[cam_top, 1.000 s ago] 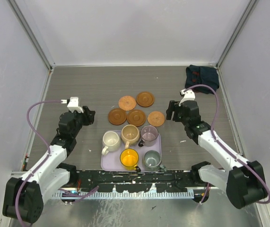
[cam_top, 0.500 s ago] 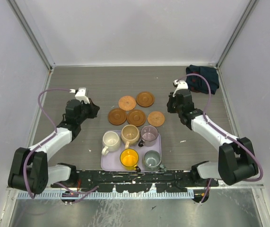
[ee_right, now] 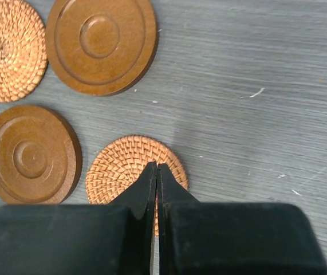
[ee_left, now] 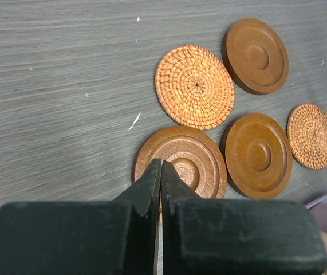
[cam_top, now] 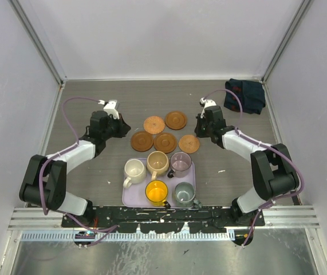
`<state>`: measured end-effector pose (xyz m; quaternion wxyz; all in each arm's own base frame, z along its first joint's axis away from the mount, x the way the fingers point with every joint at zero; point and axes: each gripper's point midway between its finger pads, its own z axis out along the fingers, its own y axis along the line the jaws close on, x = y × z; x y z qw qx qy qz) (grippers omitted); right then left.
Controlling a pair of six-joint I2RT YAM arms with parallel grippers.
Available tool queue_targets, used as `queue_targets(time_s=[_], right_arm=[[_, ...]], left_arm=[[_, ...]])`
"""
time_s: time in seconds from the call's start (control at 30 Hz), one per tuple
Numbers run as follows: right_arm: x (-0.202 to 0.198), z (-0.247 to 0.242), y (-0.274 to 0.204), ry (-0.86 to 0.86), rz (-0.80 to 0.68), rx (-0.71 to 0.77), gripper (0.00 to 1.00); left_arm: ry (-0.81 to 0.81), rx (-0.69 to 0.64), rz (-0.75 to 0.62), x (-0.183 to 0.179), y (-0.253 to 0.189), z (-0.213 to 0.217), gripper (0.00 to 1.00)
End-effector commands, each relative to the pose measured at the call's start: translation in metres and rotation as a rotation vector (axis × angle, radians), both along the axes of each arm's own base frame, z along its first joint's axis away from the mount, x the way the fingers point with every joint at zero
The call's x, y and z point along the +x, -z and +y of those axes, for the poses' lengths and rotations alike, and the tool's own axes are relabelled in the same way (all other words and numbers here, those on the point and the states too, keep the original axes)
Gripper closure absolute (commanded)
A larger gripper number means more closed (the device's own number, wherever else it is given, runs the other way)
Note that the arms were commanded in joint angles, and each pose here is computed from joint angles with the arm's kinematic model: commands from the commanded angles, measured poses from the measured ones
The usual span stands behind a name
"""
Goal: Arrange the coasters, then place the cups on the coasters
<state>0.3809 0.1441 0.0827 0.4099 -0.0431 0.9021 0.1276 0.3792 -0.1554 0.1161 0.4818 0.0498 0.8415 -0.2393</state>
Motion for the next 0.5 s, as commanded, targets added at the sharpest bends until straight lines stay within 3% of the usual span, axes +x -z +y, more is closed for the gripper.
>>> queue_targets(time_s=[0.0, 0.47], right_arm=[[0.005, 0.027, -0.015, -0.082, -0.054, 0.056, 0.97], [-0.029, 0.054, 0.018, -0.112, 0.056, 0.022, 0.95]], left_arm=[[0.071, -0.002, -0.017, 0.007, -0.005, -0.02, 1.0], [0.133, 0.098, 0.081, -0.019, 0.017, -0.04, 1.0]])
